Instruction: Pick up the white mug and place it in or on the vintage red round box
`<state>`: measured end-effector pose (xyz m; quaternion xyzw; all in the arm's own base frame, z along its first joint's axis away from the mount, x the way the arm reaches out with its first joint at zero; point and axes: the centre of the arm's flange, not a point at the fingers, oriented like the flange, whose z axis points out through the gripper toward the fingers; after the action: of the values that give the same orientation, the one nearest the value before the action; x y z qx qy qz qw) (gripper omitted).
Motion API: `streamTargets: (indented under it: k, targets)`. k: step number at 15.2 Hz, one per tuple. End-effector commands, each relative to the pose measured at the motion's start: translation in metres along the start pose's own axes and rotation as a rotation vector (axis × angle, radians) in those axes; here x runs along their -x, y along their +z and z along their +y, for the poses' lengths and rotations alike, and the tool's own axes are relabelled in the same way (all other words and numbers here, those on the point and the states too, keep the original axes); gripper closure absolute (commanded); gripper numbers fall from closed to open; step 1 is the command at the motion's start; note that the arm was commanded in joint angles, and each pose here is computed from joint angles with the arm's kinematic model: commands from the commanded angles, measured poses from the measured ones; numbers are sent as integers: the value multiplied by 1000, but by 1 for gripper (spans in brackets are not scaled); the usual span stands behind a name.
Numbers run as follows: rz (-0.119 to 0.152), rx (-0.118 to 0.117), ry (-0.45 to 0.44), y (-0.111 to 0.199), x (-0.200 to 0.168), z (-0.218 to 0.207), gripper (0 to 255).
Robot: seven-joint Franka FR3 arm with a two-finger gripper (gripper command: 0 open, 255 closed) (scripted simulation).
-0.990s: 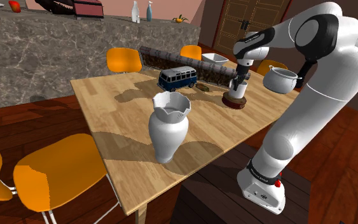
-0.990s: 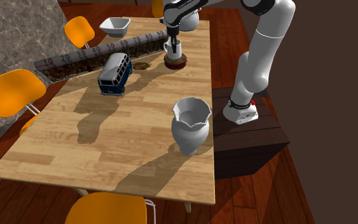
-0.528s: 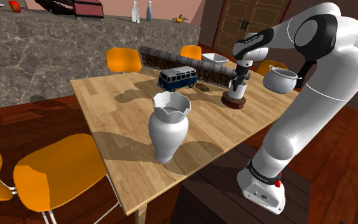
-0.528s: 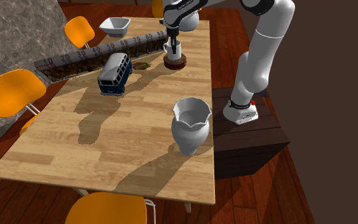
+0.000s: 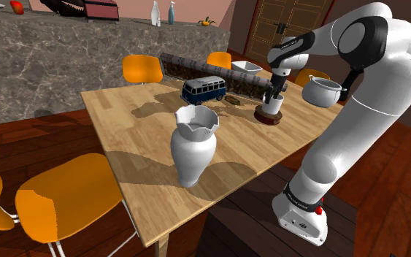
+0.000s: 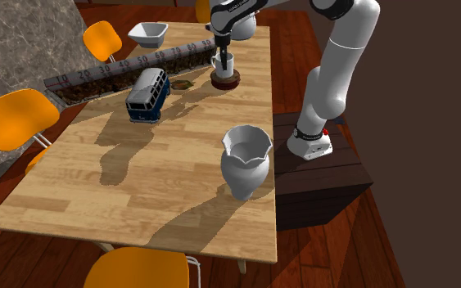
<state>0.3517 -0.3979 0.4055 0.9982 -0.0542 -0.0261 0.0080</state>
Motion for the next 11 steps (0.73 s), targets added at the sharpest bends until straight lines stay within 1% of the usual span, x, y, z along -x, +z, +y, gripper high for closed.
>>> streamTargets:
  k: [1,3,11]
  targets:
    - [0,0,0,-21,0,0,0]
    - [0,0,0,-44,0,0,0]
    - [0,0,0,-44,0,0,0]
